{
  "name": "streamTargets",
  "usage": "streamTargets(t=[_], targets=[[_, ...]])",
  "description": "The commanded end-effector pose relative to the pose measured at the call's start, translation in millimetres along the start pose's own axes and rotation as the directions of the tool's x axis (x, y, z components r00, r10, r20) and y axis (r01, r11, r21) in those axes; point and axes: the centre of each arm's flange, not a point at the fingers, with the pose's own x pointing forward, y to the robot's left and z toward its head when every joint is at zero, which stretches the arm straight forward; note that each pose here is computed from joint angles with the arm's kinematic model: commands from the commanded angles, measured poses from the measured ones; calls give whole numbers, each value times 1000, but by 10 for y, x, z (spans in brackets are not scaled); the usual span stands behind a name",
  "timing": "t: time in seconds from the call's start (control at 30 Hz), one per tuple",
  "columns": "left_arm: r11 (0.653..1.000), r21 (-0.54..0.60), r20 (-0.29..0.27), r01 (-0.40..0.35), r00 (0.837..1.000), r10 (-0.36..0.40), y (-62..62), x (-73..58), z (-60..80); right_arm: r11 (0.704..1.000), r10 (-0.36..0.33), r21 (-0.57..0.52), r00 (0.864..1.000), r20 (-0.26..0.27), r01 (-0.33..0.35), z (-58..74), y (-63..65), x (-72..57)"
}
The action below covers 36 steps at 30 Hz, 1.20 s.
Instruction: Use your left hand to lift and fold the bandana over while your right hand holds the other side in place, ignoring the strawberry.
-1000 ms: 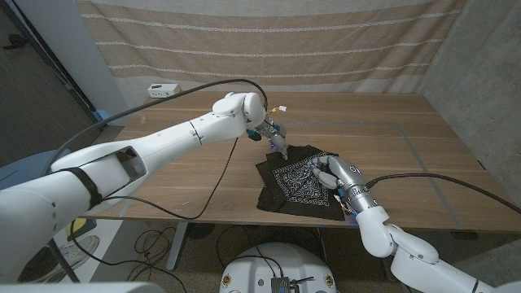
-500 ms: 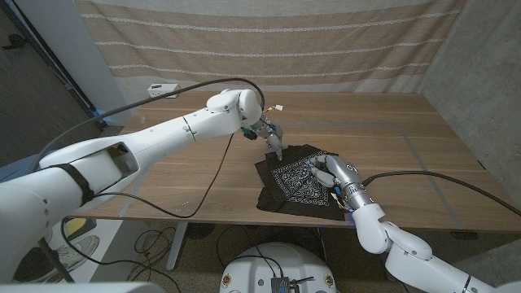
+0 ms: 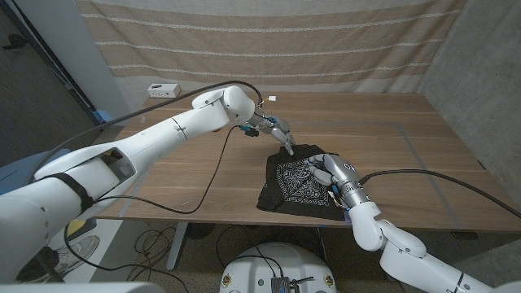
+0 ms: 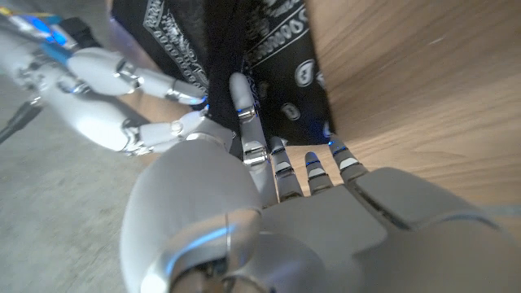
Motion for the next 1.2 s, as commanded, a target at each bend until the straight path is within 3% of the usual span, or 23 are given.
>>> streamTargets(t=[0.03,0.27,0.4,0.87,1.0,1.2], targets=[[985,-158,248,65,968,-24,68,169,-41,999,-53,-3,998,-20,53,13,-106,-37],[981,-153,299,118,952,-67,53,296,62,992,-124,19,992,-39,124,-18,-233,-132],[980,-143,314,136,945,-85,27,355,117,975,-216,30,975,-56,218,-62,-297,-228],[965,-94,361,244,912,-195,-169,657,378,936,-350,-29,924,-153,350,-306,-505,-456],[963,-70,357,259,908,-218,-218,753,462,915,-403,-46,899,-172,401,-377,-536,-502],[957,-42,356,286,900,-253,-301,901,579,873,-485,-54,850,-206,485,-478,-587,-536]])
